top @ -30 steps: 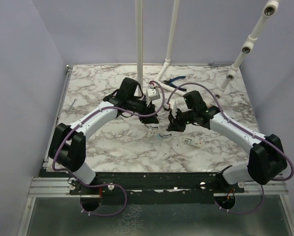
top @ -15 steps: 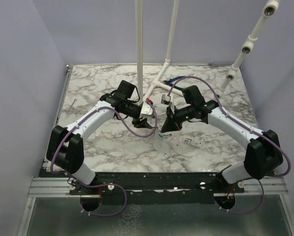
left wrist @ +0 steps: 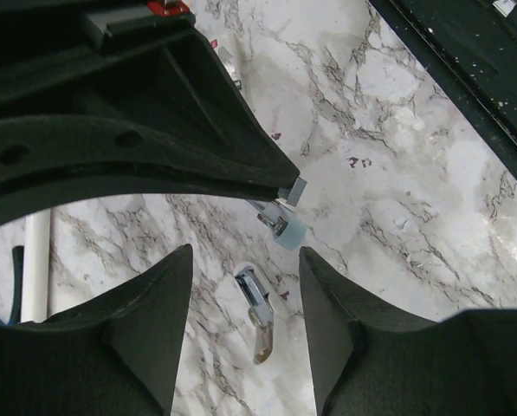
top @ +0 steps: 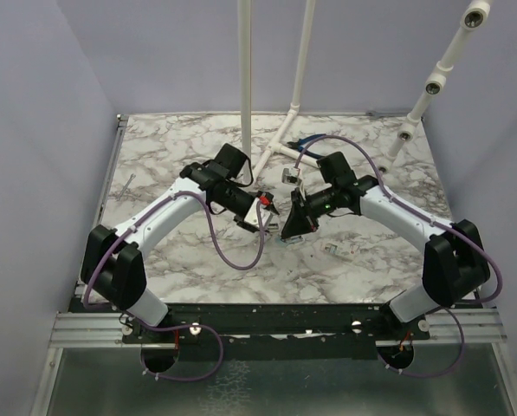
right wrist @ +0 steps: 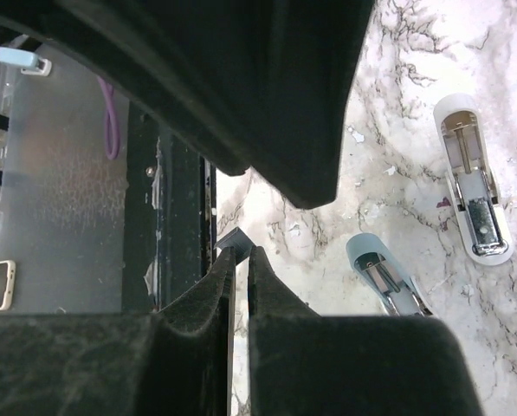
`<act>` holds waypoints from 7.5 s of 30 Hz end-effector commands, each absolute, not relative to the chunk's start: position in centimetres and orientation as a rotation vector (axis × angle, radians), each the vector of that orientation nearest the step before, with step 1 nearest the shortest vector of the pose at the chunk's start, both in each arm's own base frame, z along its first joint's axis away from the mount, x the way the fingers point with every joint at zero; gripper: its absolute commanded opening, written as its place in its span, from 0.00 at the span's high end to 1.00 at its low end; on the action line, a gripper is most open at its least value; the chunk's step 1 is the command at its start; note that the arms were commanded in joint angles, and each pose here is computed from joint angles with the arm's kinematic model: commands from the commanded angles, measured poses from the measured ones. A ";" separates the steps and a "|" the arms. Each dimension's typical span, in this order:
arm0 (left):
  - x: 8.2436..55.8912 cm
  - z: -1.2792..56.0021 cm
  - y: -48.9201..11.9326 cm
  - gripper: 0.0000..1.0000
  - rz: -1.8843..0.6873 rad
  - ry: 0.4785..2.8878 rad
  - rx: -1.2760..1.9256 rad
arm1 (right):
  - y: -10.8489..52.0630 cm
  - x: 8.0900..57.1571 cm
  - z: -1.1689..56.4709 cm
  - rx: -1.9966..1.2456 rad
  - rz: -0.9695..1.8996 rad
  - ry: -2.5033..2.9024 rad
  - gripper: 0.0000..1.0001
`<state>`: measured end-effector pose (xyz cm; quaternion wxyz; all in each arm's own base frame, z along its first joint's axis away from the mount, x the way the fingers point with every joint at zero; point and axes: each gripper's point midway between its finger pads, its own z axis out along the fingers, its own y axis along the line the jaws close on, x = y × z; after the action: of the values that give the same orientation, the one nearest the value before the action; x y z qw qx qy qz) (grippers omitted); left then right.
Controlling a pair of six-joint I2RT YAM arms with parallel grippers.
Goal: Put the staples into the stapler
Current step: Pick up the staple from the center of the board.
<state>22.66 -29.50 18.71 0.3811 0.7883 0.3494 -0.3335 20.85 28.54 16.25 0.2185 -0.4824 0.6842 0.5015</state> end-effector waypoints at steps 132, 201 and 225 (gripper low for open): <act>22.0 16.8 -32.6 1.00 -1.152 1.604 1.737 | 24.0 25.8 18.3 -1.209 1.365 1.794 0.75; 21.4 18.0 -34.9 1.00 -1.788 2.107 1.198 | 24.8 22.4 18.2 -1.241 1.437 1.708 0.71; 21.0 18.1 -34.8 1.00 -1.822 2.098 1.201 | 24.7 22.3 17.1 -1.267 1.440 1.705 0.76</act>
<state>21.59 -34.88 17.78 0.0646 0.3944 0.7047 -0.5863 22.73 24.52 17.08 0.2922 -0.4702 0.6445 0.5274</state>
